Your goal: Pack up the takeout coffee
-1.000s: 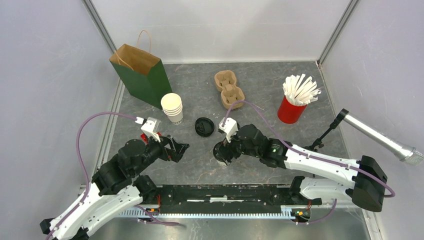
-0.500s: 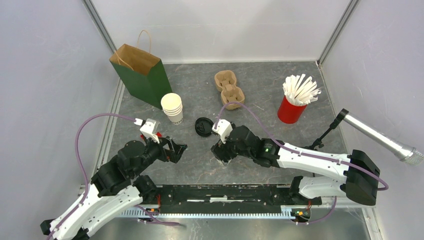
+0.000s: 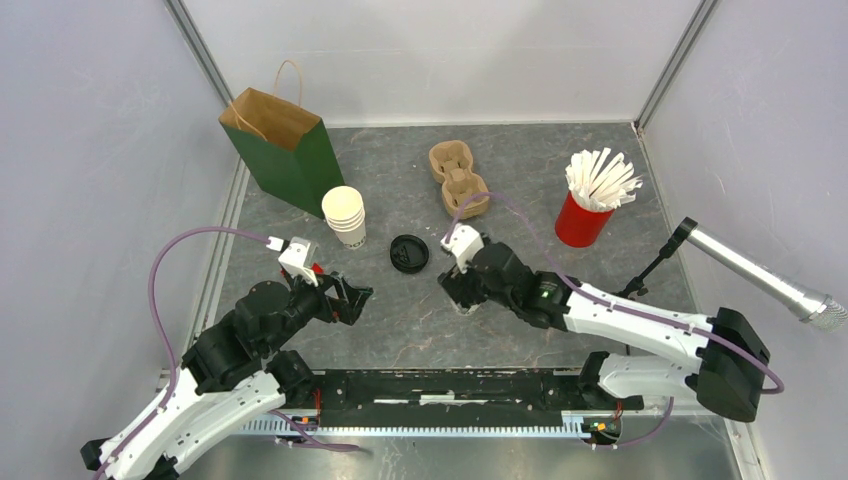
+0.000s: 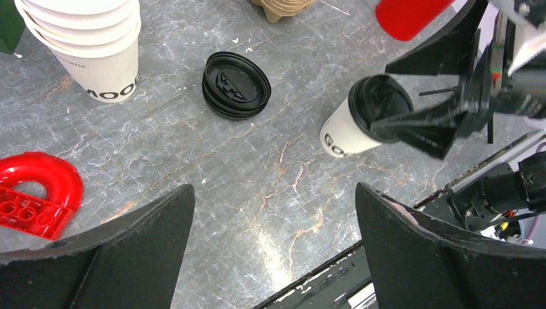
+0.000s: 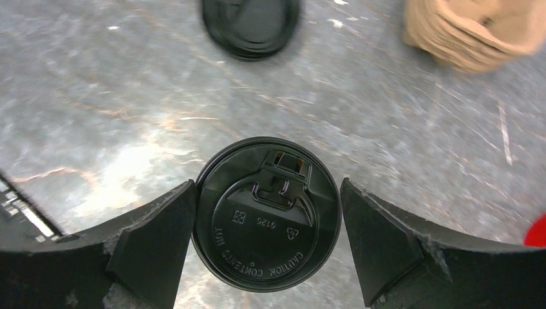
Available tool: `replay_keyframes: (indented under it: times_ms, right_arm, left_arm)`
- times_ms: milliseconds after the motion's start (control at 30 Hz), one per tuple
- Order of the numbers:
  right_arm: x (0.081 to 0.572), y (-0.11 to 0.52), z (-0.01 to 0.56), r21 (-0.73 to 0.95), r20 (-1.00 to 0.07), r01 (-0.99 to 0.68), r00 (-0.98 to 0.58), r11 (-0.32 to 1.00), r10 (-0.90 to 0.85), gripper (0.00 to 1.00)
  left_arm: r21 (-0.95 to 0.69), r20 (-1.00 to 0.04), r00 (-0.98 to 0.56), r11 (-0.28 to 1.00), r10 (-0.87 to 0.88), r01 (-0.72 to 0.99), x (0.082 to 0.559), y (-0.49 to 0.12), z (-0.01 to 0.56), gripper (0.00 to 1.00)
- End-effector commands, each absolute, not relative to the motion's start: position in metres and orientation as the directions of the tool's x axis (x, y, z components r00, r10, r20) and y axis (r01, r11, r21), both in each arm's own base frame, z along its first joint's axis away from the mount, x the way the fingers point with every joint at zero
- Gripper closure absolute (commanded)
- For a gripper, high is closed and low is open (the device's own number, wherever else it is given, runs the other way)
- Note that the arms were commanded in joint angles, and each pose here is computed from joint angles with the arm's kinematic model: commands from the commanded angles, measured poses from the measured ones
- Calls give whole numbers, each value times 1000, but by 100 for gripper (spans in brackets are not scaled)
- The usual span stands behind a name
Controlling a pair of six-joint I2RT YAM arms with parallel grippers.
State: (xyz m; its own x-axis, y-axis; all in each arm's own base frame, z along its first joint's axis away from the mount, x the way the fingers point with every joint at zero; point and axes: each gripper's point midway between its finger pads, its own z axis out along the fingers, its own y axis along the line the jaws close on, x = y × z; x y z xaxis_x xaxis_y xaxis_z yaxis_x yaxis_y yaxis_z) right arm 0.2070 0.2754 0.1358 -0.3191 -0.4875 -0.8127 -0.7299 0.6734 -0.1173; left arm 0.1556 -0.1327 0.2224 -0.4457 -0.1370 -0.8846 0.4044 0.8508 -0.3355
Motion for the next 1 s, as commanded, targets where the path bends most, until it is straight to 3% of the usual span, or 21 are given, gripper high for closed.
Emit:
replay_keyframes:
  times_ms: [0,267,433,733,967]
  right_arm:
    - [235,227,131,-165,-801,-621,-369,766,-472,12]
    - [279,135,127,-243,-774,-384,-477,891,-417,8]
    - [297,104,125,-224,-767,-319,-525,921,-369,8]
    - [304,103,130,-176,-780,-339,-525,924,-341,8]
    - [300,115,165,-136,-817,-384,-478,913,-323,2]
  left_arm:
    - [-300,-903,-413,859,-116,415,158,-129,225,0]
    - [-300,-903,-415,859,-116,414,158,-129,224,0]
    - [-299,-901,-419,859,-112,415,158,-130,224,0]
    - [-293,-901,-421,864,-105,410,159,-130,222,0]
    - [-284,-898,-430,869,-93,405,160,-130,219,0]
